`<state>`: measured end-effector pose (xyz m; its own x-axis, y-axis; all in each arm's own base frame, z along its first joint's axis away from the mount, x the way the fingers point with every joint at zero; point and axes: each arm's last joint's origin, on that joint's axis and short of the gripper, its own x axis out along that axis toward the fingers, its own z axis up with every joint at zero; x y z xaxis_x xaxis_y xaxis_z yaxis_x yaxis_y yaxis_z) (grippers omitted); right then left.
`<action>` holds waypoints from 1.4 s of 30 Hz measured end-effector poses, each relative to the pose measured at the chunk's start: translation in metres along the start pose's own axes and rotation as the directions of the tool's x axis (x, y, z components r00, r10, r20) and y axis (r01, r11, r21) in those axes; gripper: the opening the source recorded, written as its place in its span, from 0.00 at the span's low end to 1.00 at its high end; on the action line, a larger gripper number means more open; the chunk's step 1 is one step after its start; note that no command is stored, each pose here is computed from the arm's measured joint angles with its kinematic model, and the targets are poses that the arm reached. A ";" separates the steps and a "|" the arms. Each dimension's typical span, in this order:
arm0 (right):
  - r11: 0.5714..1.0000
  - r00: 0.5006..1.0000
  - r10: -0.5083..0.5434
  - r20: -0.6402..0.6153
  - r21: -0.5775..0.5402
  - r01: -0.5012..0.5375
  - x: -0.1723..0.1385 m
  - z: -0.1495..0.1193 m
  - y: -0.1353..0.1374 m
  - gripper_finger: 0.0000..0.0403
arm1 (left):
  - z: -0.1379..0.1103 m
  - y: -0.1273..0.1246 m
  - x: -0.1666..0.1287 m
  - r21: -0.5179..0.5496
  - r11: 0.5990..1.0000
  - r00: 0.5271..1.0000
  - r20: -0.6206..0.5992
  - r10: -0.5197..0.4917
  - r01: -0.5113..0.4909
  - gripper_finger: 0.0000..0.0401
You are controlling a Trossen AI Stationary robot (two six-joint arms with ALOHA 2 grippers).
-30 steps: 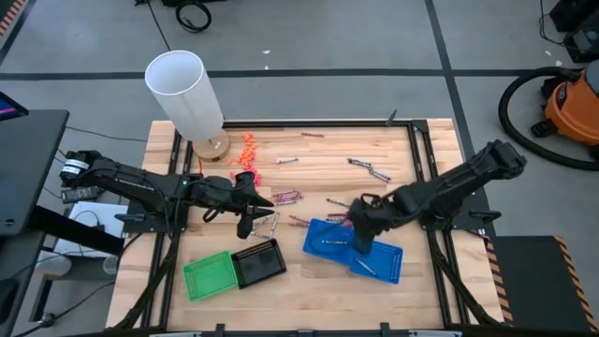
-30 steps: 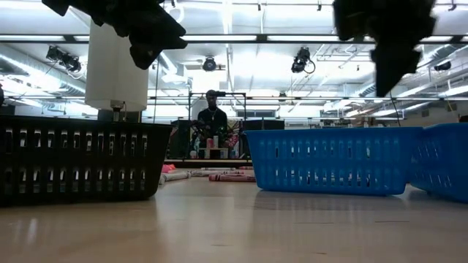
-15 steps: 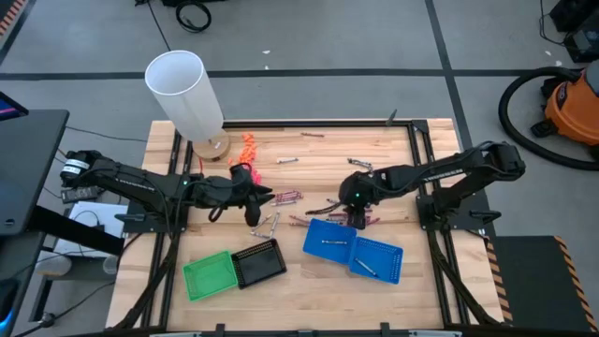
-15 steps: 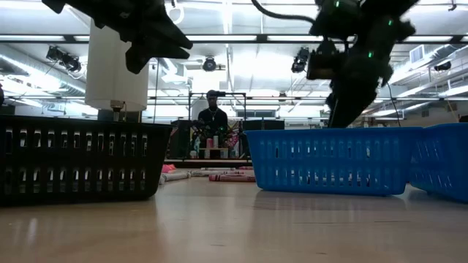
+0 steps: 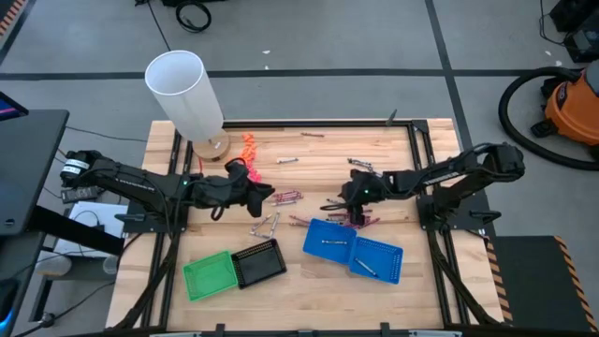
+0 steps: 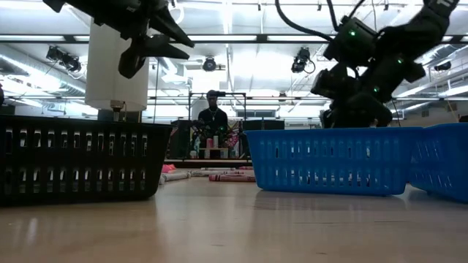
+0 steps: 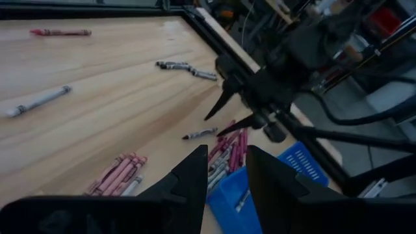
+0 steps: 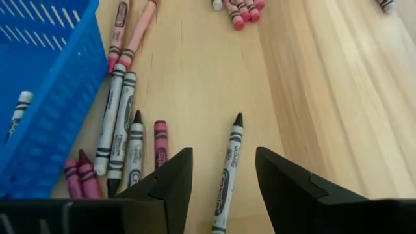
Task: Sort crayons
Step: Put the black crayon into the right blue bin
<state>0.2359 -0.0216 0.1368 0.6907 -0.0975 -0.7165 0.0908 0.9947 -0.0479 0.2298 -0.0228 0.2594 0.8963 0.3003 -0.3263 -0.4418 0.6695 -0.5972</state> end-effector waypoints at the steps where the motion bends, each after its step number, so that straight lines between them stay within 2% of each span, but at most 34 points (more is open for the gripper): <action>1: 1.000 1.000 -0.006 0.016 0.003 0.006 0.000 -0.003 -0.001 0.43 | 0.001 -0.001 0.000 -0.003 1.000 1.000 0.005 -0.006 0.006 0.28; 7: 0.999 0.999 -0.025 0.031 0.037 0.024 0.010 -0.018 -0.010 0.43 | 0.001 -0.001 0.000 -0.011 1.000 1.000 0.014 -0.011 0.011 0.28; 18: 0.993 0.999 -0.005 0.045 0.118 -0.001 0.032 -0.023 -0.010 0.42 | 0.001 -0.002 0.000 -0.014 1.000 1.000 0.017 -0.013 0.014 0.28; 22: 0.994 0.999 -0.019 0.038 0.110 0.014 0.033 -0.024 -0.010 0.36 | 0.002 -0.002 0.000 -0.015 1.000 1.000 0.018 -0.015 0.015 0.28; 33: 0.995 0.999 -0.036 0.009 0.098 0.035 0.033 -0.027 -0.010 0.06 | 0.001 -0.002 0.000 -0.039 0.999 1.000 0.017 -0.015 0.016 0.28; 42: 0.996 0.999 -0.029 -0.034 0.083 0.032 0.032 -0.010 -0.011 0.08 | 0.001 -0.002 0.000 -0.012 1.000 1.000 0.017 -0.015 0.015 0.28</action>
<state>0.2499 -0.0357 0.1077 0.6630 -0.1252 -0.7381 0.1719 0.9850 -0.0127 0.2305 -0.0230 0.2616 0.9033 0.3020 -0.3048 -0.4287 0.6659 -0.6106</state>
